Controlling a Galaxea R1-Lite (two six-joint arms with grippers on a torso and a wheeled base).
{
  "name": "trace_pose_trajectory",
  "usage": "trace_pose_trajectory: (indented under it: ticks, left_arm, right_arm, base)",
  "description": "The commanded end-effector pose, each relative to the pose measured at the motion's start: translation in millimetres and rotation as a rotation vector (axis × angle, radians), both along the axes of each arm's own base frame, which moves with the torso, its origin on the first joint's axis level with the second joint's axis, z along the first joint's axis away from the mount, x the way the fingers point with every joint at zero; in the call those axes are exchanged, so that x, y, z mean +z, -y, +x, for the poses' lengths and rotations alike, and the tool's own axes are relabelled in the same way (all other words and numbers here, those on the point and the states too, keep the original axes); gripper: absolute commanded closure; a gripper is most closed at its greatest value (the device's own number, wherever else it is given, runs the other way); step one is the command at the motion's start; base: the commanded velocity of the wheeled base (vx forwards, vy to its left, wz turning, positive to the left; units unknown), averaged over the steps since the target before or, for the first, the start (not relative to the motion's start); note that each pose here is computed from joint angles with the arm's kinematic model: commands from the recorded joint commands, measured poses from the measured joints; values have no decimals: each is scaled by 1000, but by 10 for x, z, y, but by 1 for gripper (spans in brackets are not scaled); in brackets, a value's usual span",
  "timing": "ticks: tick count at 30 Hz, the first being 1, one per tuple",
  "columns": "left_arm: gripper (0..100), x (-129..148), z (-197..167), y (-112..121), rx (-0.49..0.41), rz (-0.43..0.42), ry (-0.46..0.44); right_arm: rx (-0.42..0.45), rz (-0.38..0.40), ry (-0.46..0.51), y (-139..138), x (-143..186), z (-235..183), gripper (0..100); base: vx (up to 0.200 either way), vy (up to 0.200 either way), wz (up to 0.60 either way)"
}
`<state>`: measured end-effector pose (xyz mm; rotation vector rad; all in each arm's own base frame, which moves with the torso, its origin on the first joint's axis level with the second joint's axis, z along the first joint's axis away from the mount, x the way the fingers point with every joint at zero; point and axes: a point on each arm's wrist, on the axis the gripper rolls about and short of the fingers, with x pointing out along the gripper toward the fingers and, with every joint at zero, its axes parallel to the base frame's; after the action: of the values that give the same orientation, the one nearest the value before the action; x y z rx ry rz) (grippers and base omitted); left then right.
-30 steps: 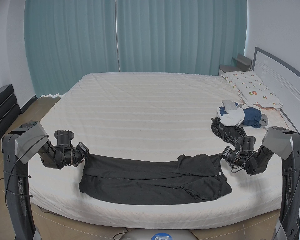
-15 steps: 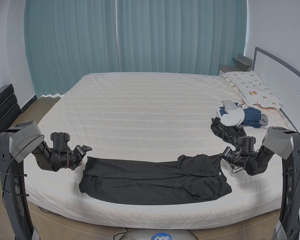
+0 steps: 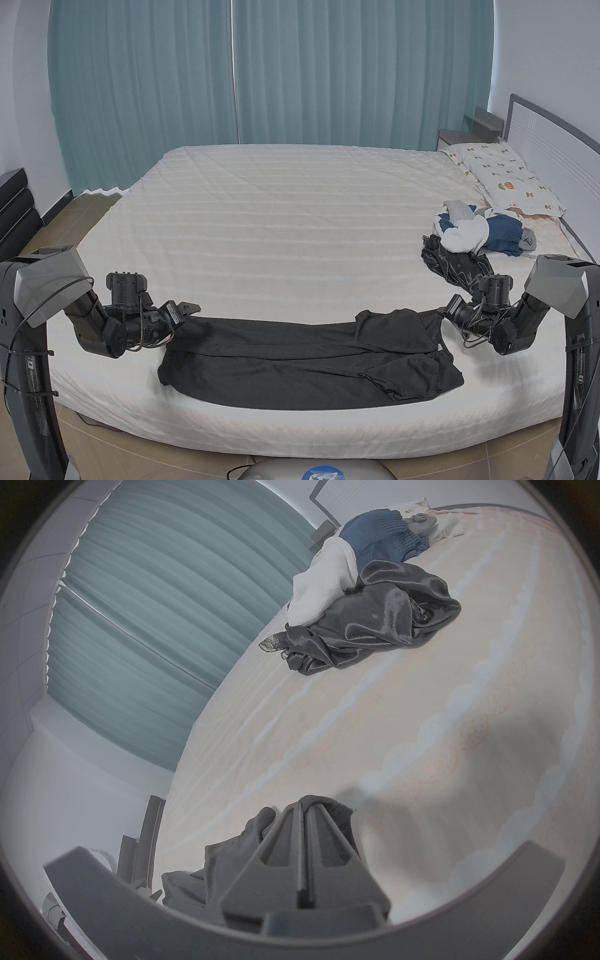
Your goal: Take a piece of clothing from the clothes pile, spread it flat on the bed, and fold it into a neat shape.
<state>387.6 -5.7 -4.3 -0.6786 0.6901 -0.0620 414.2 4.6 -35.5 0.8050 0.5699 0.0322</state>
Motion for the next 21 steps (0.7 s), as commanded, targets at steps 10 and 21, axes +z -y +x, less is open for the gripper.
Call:
trace_pose_trajectory:
  ticks: [10, 21]
  left_arm:
    - [0, -119, -37, 485, -92, -17, -19]
    - [0, -235, -46, 483, -67, 4, -47]
  right_arm:
    - [4, -1, 1, -14, 3, -1, 100]
    - [-2, -1, -2, 11, -10, -1, 100]
  base:
    - [0, 0, 0]
    - [0, 0, 0]
